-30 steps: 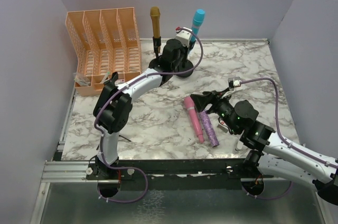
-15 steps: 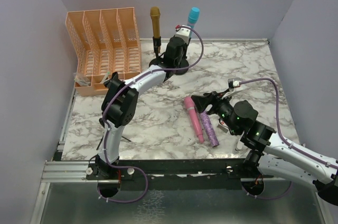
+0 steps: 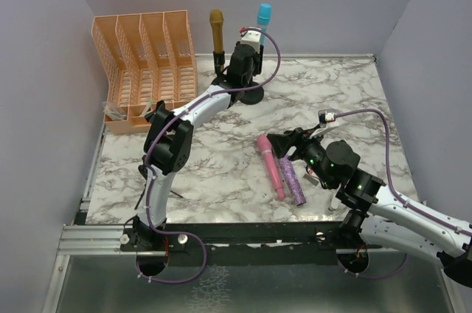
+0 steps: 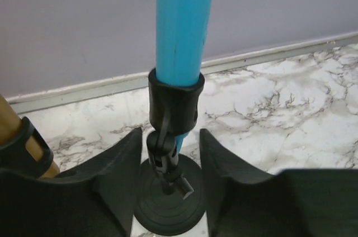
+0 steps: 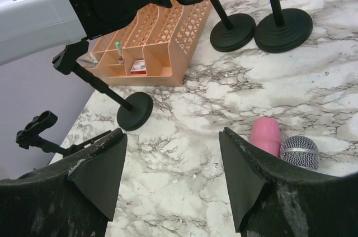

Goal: Attach the microphones to the stand

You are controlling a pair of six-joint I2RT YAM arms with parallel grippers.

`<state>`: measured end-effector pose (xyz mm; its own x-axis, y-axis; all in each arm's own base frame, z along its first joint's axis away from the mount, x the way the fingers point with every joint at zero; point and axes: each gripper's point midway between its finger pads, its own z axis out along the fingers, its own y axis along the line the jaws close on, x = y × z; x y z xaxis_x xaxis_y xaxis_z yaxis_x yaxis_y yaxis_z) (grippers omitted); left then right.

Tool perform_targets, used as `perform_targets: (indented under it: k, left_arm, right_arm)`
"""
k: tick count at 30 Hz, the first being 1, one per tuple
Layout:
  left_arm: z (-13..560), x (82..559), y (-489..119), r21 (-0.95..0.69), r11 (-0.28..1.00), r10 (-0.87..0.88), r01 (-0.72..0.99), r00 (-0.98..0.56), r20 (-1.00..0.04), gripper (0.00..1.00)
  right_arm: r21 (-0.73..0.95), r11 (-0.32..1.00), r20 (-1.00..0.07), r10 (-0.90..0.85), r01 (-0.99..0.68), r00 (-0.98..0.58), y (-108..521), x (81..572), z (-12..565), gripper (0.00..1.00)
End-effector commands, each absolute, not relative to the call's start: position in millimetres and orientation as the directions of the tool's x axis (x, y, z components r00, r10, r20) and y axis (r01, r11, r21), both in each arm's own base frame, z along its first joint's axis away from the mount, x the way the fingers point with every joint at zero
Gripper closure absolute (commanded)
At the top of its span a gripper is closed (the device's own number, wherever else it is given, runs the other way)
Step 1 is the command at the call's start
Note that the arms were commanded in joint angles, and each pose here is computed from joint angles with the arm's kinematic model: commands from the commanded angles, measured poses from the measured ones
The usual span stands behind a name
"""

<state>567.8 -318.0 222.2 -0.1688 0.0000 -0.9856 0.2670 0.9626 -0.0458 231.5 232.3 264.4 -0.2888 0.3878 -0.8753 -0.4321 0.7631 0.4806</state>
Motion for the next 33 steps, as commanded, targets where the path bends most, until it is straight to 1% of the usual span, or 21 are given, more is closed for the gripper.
perform_targets:
  k: [1,7,12,13,15,19,22,24,27,33]
  left_arm:
    - [272.1,570.5,-326.3,-0.106,0.947,-0.081,0.303,-0.094,-0.992,0.49]
    - [290.9,562.8,-320.3,-0.123,0.943,-0.096,0.309,-0.103,-0.99,0.39]
    - [315.8,538.2,-308.1,-0.13,0.938,-0.095,0.322,-0.121,-0.988,0.32]
    - [321.0,530.6,-304.4,-0.129,0.937,-0.093,0.325,-0.125,-0.988,0.31]
    - [333.3,514.2,-293.8,-0.132,0.936,-0.098,0.325,-0.12,-0.988,0.28]
    - [361.0,475.1,-267.5,-0.136,0.937,-0.107,0.323,-0.105,-0.989,0.14]
    - [383.2,441.2,-242.2,-0.14,0.94,-0.118,0.31,-0.089,-0.989,0.09]
    - [391.2,420.0,-226.6,-0.145,0.943,-0.124,0.3,-0.09,-0.988,0.03]
    - [400.1,387.1,-205.9,-0.161,0.941,-0.139,0.298,-0.094,-0.986,0.01]
    - [418.6,332.0,-169.6,-0.193,0.936,-0.181,0.296,-0.068,-0.981,0.01]
  right_arm:
    - [0.487,0.756,-0.872,0.392,-0.436,-0.295,234.1,230.3,274.4,0.29]
    - [0.492,0.758,-0.868,0.392,-0.429,-0.304,234.1,230.2,278.0,0.29]
    - [0.493,0.763,-0.865,0.377,-0.417,-0.332,238.0,231.2,278.5,0.29]
    - [0.483,0.77,-0.868,0.356,-0.418,-0.347,239.4,230.5,275.0,0.29]
    - [0.445,0.754,-0.884,0.283,-0.483,-0.372,252.2,224.9,272.8,0.29]
    - [0.424,0.722,-0.88,0.188,-0.546,-0.435,275.8,219.6,266.0,0.28]
    - [0.443,0.684,-0.862,0.147,-0.58,-0.485,298.3,218.0,260.6,0.28]
    - [0.472,0.649,-0.843,0.134,-0.597,-0.521,316.9,218.3,256.5,0.28]
    - [0.499,0.596,-0.83,0.122,-0.629,-0.544,351.0,217.3,252.7,0.28]
    - [0.557,0.496,-0.801,0.11,-0.666,-0.588,428.8,198.8,252.8,0.28]
